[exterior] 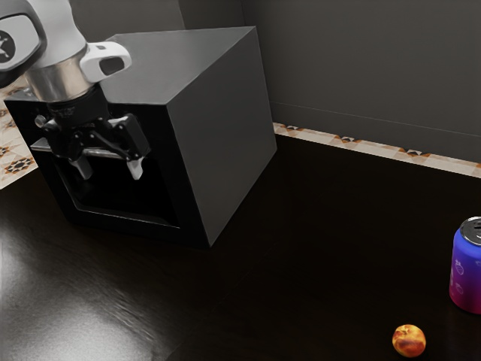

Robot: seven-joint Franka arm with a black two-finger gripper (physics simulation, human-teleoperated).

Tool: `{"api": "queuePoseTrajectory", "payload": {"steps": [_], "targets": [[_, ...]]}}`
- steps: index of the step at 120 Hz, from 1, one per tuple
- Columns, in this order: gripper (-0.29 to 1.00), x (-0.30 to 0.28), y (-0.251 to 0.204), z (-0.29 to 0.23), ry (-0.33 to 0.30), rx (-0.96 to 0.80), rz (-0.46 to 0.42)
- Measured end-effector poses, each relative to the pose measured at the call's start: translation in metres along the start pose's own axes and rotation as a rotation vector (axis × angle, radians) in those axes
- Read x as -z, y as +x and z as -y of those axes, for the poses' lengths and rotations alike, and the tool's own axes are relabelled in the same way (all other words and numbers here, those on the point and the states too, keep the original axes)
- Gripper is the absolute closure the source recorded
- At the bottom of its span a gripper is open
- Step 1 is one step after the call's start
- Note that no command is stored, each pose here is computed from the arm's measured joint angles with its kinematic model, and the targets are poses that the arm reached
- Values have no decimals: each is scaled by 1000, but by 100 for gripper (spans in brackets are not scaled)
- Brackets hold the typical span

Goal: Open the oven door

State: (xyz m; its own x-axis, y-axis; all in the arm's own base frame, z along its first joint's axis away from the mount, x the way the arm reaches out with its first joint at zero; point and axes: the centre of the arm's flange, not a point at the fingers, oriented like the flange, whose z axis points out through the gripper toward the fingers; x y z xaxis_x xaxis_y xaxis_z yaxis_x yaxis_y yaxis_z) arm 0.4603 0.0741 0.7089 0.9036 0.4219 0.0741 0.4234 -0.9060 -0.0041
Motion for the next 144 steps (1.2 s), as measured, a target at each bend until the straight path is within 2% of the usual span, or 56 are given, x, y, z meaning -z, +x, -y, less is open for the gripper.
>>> {"api": "queuePoseTrajectory", "payload": {"steps": [20,25,33,40,55,60,80,100,112,144], "targets": [[0,-6,-24,25,29,199,30],[0,-16,-39,59,58,290,30],[0,-33,-38,144,47,499,-13],[0,-31,-33,191,-7,645,-100],[0,-31,-17,245,-181,877,-266],[0,-38,-17,249,-216,922,-302],[0,-52,5,245,-281,1023,-404],[0,-61,22,255,-368,1129,-443],[0,-62,26,258,-362,1175,-473],[0,-84,48,249,-369,1208,-465]]}}
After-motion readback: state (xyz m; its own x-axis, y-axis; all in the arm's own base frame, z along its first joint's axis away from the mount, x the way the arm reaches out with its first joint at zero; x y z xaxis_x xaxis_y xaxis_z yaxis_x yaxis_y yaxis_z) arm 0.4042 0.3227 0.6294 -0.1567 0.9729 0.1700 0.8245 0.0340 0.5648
